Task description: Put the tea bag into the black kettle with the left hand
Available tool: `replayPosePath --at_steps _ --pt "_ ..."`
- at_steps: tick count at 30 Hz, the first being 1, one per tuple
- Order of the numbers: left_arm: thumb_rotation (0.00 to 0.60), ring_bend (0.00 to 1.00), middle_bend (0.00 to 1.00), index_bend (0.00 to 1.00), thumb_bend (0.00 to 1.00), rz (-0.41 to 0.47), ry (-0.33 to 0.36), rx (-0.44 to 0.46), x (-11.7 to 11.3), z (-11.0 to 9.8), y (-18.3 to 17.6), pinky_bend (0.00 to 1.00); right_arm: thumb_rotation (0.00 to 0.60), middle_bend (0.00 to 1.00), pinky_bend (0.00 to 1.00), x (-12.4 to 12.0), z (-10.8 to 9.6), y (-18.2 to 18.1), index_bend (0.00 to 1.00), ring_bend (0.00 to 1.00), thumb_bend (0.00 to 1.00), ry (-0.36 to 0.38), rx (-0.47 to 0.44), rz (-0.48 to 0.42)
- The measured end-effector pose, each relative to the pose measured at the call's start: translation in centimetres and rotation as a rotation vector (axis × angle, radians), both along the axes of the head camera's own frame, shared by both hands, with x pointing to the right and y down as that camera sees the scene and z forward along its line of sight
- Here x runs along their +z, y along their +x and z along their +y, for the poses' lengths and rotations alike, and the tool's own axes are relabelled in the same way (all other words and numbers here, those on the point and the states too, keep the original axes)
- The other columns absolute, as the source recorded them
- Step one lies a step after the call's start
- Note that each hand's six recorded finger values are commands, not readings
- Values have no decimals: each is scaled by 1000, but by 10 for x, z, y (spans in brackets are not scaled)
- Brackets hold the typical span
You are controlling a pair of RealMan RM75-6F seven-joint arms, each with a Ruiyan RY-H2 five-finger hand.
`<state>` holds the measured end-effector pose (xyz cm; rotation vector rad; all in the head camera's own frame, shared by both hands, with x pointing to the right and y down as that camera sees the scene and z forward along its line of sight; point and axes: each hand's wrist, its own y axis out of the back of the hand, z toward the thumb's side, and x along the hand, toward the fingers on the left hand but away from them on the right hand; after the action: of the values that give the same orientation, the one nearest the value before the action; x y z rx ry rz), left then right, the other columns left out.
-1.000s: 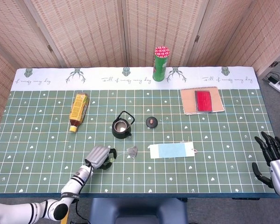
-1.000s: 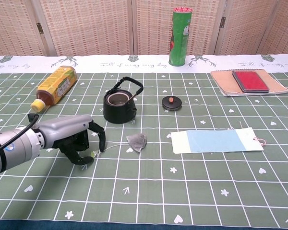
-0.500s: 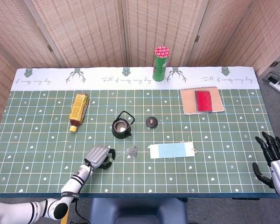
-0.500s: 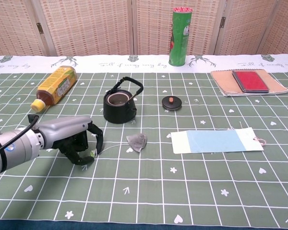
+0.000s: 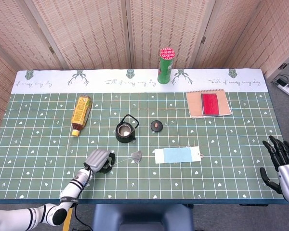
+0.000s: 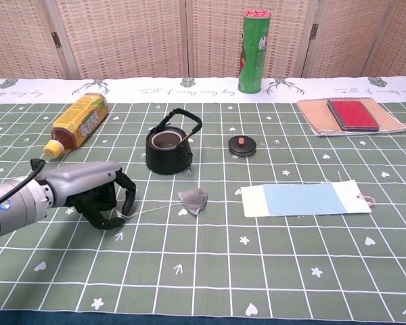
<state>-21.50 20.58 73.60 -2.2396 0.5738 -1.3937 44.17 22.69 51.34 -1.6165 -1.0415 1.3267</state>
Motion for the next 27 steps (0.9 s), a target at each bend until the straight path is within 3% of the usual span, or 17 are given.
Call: replayPosePath --at_steps 14,27 --pt "600 1000 1000 593 372 -7 92 3 -21 -18 -3 1000 600 0 0 1 0 -1 0 0 482 -5 -2 0" --pt "600 1000 1000 607 403 10 235 -2 -57 -47 5 1000 600 0 0 0 1 -1 0 0 482 -7 -7 -9"
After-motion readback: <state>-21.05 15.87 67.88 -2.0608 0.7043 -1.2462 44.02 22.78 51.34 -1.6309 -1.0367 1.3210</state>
